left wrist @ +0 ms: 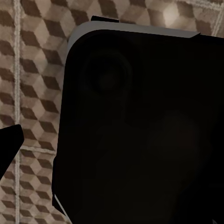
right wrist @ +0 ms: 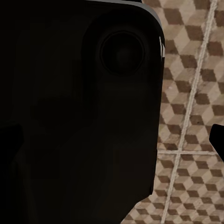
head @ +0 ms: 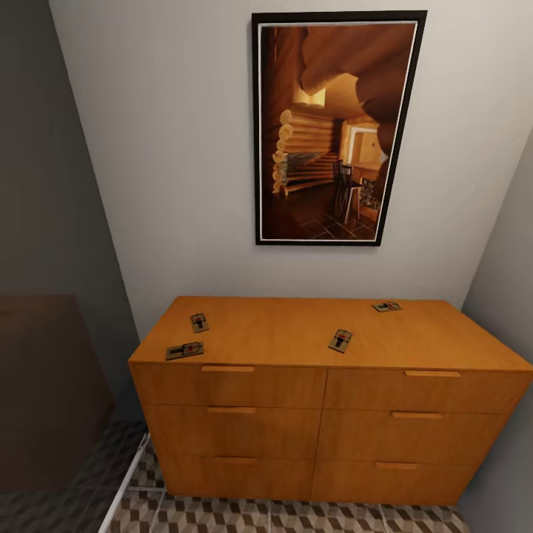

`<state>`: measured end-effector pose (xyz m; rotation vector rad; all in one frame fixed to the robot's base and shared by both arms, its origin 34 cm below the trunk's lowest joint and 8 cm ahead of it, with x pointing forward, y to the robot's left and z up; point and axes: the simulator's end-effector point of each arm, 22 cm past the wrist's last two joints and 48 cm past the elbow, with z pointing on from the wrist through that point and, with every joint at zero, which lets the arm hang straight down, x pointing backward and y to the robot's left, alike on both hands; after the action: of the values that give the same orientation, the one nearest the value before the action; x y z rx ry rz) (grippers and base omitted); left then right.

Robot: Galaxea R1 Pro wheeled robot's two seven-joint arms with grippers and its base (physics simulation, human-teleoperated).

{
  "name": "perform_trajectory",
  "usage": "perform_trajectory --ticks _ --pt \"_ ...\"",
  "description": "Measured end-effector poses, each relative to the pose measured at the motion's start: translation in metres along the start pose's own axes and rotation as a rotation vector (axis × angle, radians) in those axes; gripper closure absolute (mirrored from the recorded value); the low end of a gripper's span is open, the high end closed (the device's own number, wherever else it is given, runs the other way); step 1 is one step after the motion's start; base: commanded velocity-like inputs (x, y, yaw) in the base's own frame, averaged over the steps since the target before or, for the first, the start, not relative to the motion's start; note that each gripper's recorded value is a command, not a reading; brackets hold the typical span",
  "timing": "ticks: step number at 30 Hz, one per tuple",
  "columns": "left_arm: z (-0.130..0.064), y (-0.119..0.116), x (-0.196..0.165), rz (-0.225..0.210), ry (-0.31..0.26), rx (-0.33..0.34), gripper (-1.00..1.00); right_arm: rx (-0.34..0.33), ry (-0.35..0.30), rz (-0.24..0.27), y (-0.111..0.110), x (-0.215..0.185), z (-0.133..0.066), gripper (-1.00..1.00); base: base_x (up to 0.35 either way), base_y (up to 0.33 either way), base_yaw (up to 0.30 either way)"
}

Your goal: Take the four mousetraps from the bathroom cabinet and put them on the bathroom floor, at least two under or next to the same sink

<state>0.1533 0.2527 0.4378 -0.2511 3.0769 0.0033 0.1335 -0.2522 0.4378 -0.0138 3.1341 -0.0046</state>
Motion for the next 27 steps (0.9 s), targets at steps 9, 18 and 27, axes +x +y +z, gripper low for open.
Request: perform_trajectory --ticks 9,18,27 --pt "0.0 -0.0002 0.0 0.0 -0.001 0.0 -1.0 0.0 0.0 0.004 0.0004 0.0 0.0 -1.0 0.0 0.0 0.0" --pt "0.0 -0.0002 -0.0003 0.0 -0.002 0.0 -1.0 -0.001 0.002 -0.006 0.0006 0.0004 0.0 -1.0 0.0 0.0 0.0" --pt "0.0 0.0 -0.0005 -0.001 -0.002 0.0 -1.0 -0.001 0.003 -0.009 0.0001 0.0008 0.0 -1.0 0.0 0.0 0.0"
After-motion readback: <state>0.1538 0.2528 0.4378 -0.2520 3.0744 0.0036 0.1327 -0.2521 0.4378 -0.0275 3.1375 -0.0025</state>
